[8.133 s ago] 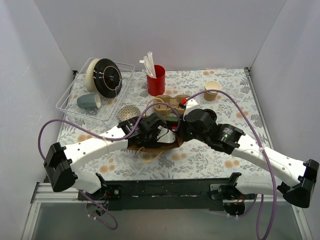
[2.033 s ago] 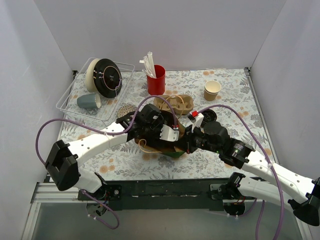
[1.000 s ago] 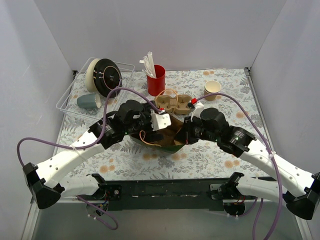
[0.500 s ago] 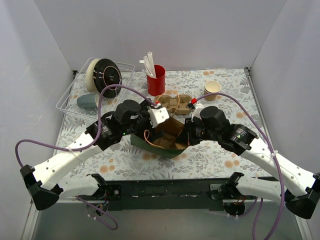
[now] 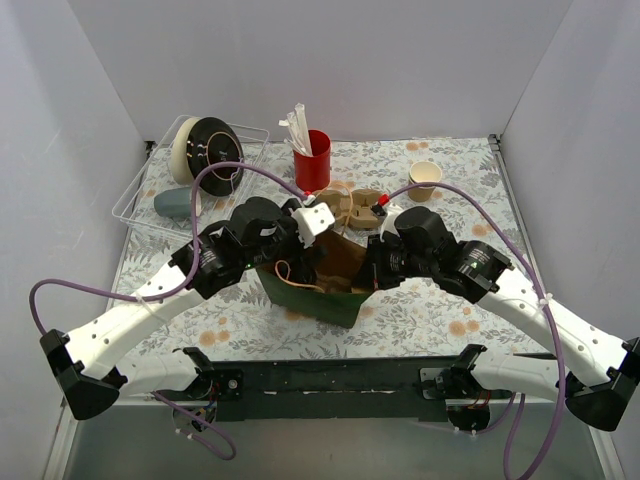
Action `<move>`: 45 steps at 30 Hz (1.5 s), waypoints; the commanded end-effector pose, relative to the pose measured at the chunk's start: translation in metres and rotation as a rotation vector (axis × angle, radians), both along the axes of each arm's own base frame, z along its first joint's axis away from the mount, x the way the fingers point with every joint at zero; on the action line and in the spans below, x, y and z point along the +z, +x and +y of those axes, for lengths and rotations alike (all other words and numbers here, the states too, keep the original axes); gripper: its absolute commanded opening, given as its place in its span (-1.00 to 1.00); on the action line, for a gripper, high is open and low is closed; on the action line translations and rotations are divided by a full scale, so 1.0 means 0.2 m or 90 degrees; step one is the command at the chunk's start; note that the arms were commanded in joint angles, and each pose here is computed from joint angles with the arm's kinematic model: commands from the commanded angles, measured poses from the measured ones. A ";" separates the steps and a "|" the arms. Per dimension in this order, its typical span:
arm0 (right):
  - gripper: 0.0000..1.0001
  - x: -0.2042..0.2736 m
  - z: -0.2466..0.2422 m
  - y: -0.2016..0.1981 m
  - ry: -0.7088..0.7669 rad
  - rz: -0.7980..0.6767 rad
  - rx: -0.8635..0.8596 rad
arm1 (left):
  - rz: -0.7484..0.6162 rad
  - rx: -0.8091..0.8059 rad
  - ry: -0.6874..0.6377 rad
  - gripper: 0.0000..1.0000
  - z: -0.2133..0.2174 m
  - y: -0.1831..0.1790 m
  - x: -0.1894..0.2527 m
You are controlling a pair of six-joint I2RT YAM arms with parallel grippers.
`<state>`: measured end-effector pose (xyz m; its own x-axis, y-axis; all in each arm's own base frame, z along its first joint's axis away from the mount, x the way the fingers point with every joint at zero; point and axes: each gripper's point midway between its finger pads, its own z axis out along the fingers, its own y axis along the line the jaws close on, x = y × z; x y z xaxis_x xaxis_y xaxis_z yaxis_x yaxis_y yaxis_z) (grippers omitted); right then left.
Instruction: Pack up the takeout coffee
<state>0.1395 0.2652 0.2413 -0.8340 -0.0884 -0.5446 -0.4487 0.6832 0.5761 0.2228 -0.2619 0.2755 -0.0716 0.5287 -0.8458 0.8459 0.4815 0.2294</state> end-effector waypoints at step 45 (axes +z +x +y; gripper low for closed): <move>-0.12 0.16 -0.17 0.02 -0.064 -0.019 -0.063 | -0.066 0.383 -0.238 0.96 0.37 0.17 0.60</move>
<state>0.1304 0.2337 0.2412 -0.8607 -0.1269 -0.4931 -0.3936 0.7802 0.4862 0.2493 -0.2098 0.3684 -0.1575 0.2279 -0.9609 0.5310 0.8399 0.1122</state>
